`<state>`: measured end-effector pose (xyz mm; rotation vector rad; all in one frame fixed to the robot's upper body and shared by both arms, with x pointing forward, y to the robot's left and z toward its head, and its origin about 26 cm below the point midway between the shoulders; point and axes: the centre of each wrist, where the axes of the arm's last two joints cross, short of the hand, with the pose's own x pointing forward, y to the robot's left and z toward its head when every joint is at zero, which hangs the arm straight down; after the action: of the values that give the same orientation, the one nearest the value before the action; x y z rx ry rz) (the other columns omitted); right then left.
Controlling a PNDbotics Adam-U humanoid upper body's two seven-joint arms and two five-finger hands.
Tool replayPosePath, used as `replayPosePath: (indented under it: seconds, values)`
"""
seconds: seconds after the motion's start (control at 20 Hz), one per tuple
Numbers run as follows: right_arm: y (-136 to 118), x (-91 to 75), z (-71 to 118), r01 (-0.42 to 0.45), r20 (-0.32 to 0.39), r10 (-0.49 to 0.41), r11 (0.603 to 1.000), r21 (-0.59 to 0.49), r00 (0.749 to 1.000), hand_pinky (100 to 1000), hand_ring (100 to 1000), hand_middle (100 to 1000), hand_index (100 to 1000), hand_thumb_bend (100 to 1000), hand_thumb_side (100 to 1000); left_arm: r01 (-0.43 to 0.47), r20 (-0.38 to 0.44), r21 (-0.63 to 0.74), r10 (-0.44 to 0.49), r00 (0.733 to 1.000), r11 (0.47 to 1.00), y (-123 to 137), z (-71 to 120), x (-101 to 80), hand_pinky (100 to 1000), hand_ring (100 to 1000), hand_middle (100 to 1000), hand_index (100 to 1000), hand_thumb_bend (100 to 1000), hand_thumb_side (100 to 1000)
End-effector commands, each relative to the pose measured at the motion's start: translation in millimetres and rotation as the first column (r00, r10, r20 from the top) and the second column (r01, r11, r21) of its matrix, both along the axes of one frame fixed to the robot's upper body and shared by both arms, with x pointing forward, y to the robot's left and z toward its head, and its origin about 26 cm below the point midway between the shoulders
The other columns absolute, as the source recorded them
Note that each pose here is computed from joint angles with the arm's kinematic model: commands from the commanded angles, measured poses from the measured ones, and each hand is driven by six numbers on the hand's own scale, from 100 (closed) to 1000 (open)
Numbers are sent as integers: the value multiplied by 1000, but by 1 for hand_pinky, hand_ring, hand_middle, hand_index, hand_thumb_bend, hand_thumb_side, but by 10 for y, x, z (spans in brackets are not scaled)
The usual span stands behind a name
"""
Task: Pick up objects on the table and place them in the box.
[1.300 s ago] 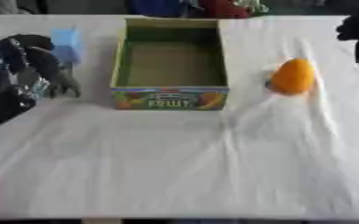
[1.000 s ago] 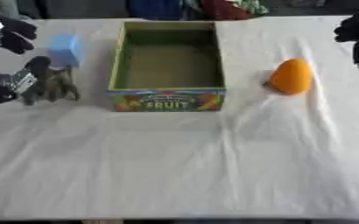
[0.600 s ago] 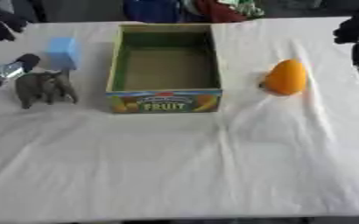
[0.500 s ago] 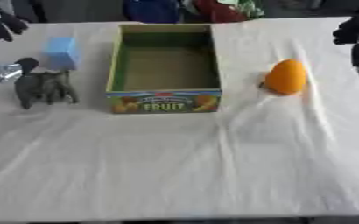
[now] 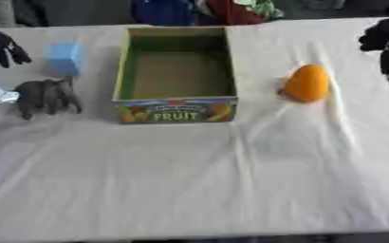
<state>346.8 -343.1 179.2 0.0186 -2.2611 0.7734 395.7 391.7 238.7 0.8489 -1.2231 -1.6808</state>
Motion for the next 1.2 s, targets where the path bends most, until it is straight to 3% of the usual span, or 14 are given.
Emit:
replayPosePath:
  seconds: [0.05,0.3,0.4,0.7,1.0,1.2]
  values:
    - [-57,-9,101,0,17,1,1000,-23,1000,766,774,726,818,100,249,-28,-4,58,28,1000,998,70,75,64,686,638,643,766,427,390]
    - [-60,-10,93,0,14,0,1000,-21,1000,766,774,726,819,100,257,-62,13,87,61,998,994,63,15,185,685,642,650,768,430,373]
    - [-60,-11,86,-1,11,1,1000,-21,1000,766,774,726,819,100,259,-77,42,105,73,996,991,37,0,230,684,643,651,768,394,374]
    - [-49,-9,74,-6,9,6,1000,-18,1000,766,774,726,820,100,264,-119,137,101,105,985,988,-45,-156,362,676,635,645,768,414,330]
    - [-44,-9,55,-8,5,8,1000,-16,1000,766,774,725,820,100,273,-131,116,101,119,986,986,-72,-354,444,658,609,615,755,386,325]
    - [-39,-7,54,-10,4,10,1000,-16,1000,767,775,725,820,100,277,-131,96,98,121,988,987,-63,-426,462,604,526,526,708,313,295]
